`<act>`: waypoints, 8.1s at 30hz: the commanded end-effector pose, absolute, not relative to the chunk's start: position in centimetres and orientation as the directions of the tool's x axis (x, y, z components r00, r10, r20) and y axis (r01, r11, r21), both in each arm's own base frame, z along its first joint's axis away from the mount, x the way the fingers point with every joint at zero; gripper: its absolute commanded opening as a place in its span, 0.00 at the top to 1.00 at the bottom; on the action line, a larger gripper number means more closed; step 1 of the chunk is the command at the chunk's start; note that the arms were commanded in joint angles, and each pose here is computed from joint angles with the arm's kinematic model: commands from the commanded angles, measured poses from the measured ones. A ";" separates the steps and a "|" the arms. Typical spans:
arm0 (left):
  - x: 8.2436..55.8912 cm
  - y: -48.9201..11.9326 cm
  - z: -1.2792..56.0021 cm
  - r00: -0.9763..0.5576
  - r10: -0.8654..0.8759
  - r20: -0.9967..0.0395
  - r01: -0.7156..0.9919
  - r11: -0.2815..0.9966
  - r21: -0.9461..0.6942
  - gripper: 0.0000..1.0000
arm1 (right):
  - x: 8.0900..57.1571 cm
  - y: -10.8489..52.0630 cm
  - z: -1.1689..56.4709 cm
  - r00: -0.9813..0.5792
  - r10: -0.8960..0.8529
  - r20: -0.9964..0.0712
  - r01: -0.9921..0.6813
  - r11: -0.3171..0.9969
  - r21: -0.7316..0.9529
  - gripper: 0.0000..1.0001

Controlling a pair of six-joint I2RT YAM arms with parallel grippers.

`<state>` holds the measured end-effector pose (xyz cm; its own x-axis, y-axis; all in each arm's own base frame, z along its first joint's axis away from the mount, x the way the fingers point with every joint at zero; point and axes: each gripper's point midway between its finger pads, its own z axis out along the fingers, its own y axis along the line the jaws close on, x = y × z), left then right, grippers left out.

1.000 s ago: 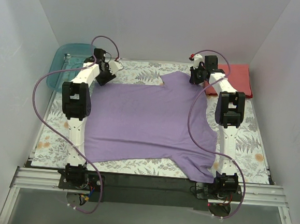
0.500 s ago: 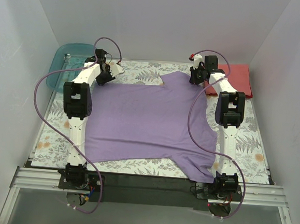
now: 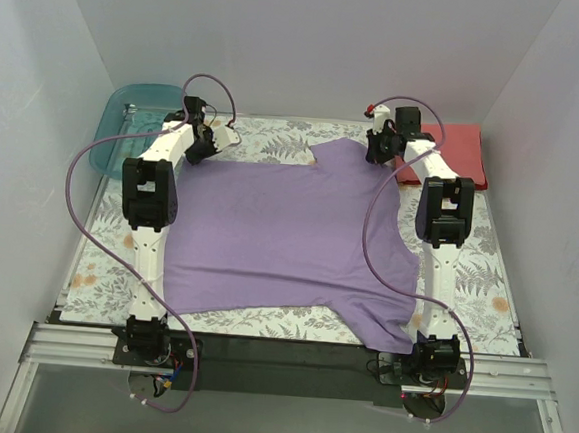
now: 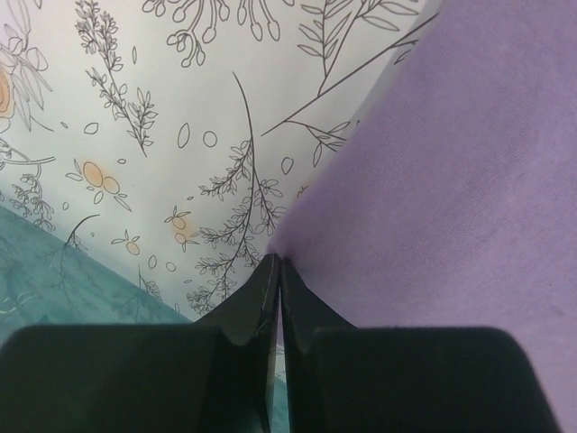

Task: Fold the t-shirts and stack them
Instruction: Flatten the tshirt out, then fold the tshirt

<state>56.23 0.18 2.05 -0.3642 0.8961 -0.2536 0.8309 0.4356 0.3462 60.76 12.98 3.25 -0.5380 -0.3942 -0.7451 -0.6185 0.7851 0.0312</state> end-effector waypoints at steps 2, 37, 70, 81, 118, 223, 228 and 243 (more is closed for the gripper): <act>56.5 0.0 4.2 -0.345 0.884 -0.316 0.800 0.453 0.393 1.00 | 60.8 13.2 9.7 -0.457 -0.379 -0.805 -0.637 0.771 -0.002 0.99; 54.5 0.2 13.1 -0.271 0.854 -0.445 0.650 0.503 0.570 1.00 | 57.0 13.1 18.3 -0.357 -0.339 -0.870 -0.687 0.727 -0.002 0.99; 47.9 0.0 14.9 -0.218 0.838 -0.500 0.642 0.509 0.573 1.00 | 46.9 12.8 19.9 -0.384 -0.375 -0.844 -0.752 0.658 0.050 0.99; 46.7 1.3 15.8 -0.220 0.831 -0.511 0.618 0.524 0.586 1.00 | 43.3 12.8 20.2 -0.409 -0.370 -0.834 -0.755 0.651 0.082 0.99; 36.4 1.1 8.9 -0.264 0.877 -0.403 0.783 0.438 0.441 1.00 | 34.0 12.1 12.4 -0.573 -0.428 -0.699 -0.750 0.618 0.236 0.99; 43.9 -42.6 6.0 -0.409 0.383 -0.828 0.892 0.357 -0.276 0.63 | 45.5 4.0 5.8 -0.858 0.084 -0.507 -0.247 0.799 0.549 0.99; 43.7 -42.7 6.3 -0.404 0.383 -0.831 0.895 0.351 -0.273 0.75 | 45.4 4.0 5.8 -0.857 0.083 -0.508 -0.249 0.797 0.550 0.99; 42.8 -42.9 9.9 -0.345 0.335 -0.877 0.920 0.307 -0.245 1.00 | 45.2 4.1 5.6 -0.862 0.084 -0.500 -0.245 0.795 0.555 0.99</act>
